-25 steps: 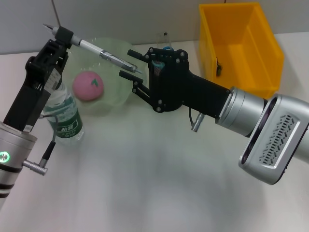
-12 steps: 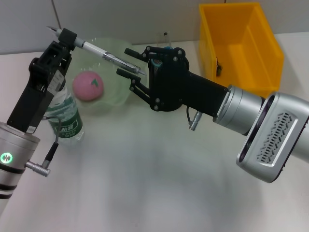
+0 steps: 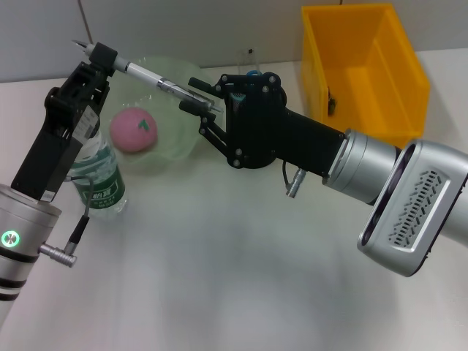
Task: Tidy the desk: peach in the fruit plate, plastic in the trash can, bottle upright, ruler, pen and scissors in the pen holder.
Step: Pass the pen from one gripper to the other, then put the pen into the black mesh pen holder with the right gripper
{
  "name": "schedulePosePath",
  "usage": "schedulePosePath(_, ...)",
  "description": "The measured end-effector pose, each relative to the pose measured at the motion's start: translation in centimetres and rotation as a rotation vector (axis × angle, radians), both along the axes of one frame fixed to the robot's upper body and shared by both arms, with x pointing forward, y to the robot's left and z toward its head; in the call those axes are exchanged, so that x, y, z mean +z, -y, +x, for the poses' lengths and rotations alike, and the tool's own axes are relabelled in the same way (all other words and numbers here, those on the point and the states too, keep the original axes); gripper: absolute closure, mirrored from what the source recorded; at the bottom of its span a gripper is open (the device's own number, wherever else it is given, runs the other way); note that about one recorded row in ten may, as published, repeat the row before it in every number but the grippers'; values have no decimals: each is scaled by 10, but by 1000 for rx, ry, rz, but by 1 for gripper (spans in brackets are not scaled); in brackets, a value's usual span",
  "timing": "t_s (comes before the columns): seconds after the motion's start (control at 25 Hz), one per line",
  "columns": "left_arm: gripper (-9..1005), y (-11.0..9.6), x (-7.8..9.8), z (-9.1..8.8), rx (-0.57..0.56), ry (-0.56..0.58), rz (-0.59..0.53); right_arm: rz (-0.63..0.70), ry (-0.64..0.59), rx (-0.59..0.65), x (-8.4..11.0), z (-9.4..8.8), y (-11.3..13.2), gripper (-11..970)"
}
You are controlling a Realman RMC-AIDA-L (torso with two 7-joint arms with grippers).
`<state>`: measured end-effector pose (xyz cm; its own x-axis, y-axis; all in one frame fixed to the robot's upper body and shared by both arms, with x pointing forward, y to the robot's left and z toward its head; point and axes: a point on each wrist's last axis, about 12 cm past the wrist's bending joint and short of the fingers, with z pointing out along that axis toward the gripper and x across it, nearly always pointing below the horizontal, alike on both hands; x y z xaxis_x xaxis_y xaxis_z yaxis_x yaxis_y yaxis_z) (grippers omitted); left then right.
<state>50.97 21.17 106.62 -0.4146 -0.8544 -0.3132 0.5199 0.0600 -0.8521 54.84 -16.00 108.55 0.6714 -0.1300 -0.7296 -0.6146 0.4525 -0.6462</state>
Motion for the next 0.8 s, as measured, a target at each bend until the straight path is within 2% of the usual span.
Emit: schedulePosePath(0.8,853,0,2,1,-14,14,10,10,6,-14,-2,-4,-2,828)
